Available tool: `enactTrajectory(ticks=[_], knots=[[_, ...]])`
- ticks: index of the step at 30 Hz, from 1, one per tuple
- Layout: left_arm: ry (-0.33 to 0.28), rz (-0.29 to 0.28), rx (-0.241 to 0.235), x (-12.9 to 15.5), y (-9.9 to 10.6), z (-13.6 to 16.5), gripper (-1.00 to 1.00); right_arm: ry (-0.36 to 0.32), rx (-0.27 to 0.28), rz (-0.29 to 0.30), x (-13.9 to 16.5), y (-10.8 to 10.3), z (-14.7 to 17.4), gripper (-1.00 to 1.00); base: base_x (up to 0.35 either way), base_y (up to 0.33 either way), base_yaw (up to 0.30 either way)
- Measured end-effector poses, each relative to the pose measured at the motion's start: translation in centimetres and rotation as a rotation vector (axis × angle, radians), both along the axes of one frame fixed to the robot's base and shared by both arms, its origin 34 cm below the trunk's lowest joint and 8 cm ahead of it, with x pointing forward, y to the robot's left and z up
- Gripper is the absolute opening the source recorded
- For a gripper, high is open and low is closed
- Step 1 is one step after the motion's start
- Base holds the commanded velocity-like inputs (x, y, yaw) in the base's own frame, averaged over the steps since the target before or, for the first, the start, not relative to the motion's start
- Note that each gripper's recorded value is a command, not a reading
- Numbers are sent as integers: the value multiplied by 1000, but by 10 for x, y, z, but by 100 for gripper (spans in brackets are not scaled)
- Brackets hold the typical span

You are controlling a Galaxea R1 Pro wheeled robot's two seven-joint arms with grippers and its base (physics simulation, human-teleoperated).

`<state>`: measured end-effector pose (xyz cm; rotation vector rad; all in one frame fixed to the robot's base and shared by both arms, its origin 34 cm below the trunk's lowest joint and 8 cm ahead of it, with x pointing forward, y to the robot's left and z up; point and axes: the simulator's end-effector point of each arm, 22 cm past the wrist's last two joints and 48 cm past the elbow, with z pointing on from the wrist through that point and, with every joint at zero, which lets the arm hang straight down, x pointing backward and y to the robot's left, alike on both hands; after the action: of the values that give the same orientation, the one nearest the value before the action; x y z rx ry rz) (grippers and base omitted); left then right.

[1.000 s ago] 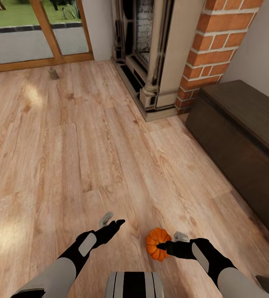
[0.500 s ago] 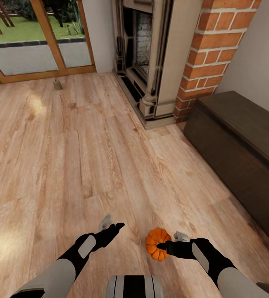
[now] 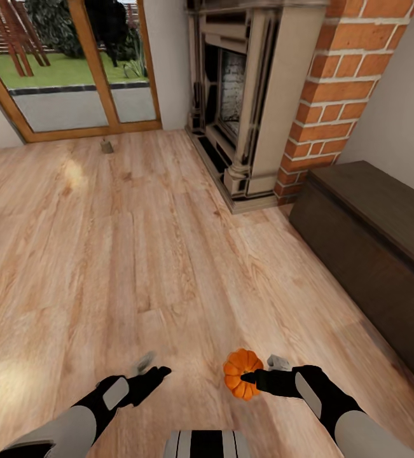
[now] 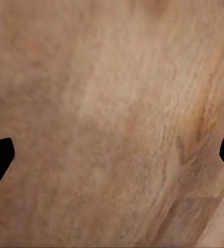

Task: Place each of the two pumpkins and all three candles from the living room inside a cabinet in the living room (use any cabinet), then make sure every cabinet is closed, and position the cauldron so it is next to a table in the living room.

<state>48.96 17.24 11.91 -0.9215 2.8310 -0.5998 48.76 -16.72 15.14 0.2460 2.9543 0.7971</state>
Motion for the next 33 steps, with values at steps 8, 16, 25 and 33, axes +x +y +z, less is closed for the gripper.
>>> enactTrajectory(ticks=[8, 16, 25, 33], knots=[[-24, 14, 41, 1, 22, 9, 100, -43, -1, 1, 14, 0, 18, -100, 0, 0, 215], [-36, 16, 51, -1, 23, 20, 100, -84, -3, 2, 27, -1, 36, -100, 0, 0, 225], [-113, 27, 101, 11, 33, 34, 100, -130, -6, 2, 40, 0, 56, -100, 0, 0, 218], [-169, 41, 130, 27, 50, 49, 100, -163, -8, 2, 50, -1, 72, -100, 0, 0, 40]])
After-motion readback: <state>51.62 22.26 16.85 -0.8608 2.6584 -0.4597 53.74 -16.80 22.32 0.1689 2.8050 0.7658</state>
